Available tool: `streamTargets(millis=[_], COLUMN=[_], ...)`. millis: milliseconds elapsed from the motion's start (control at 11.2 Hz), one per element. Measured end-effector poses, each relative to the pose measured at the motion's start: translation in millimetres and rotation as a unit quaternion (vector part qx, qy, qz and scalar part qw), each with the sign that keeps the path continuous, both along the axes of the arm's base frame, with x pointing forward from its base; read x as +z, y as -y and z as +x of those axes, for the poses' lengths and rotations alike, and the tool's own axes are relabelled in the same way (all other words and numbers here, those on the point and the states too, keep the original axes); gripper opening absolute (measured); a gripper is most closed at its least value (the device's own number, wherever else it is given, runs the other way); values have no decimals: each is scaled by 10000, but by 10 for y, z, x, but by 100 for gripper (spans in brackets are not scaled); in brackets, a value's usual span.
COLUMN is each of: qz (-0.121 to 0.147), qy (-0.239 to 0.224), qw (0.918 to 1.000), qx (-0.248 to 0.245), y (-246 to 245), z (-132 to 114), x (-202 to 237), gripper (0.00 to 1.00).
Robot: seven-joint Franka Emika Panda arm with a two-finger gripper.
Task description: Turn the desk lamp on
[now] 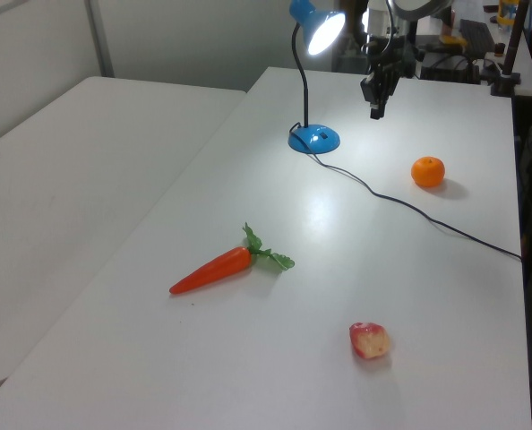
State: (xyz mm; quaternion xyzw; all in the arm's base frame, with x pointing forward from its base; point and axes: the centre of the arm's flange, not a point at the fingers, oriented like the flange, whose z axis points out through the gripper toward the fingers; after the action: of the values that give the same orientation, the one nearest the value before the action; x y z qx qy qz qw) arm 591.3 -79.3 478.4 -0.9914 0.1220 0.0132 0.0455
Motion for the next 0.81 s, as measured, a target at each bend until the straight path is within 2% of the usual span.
streamTargets(millis=[179,269,448,538,807], qz=[72,92,92,91,85], qy=[-95,-46,72,127,228], qw=[9996,9995,9992,9987,9978], qx=[239,303,386,492,623], y=[-93,-106,-69,-25,49], z=[-147,-226,-274,-294,-338], x=[251,411,535,579,670], gripper=[37,58,90,100,100])
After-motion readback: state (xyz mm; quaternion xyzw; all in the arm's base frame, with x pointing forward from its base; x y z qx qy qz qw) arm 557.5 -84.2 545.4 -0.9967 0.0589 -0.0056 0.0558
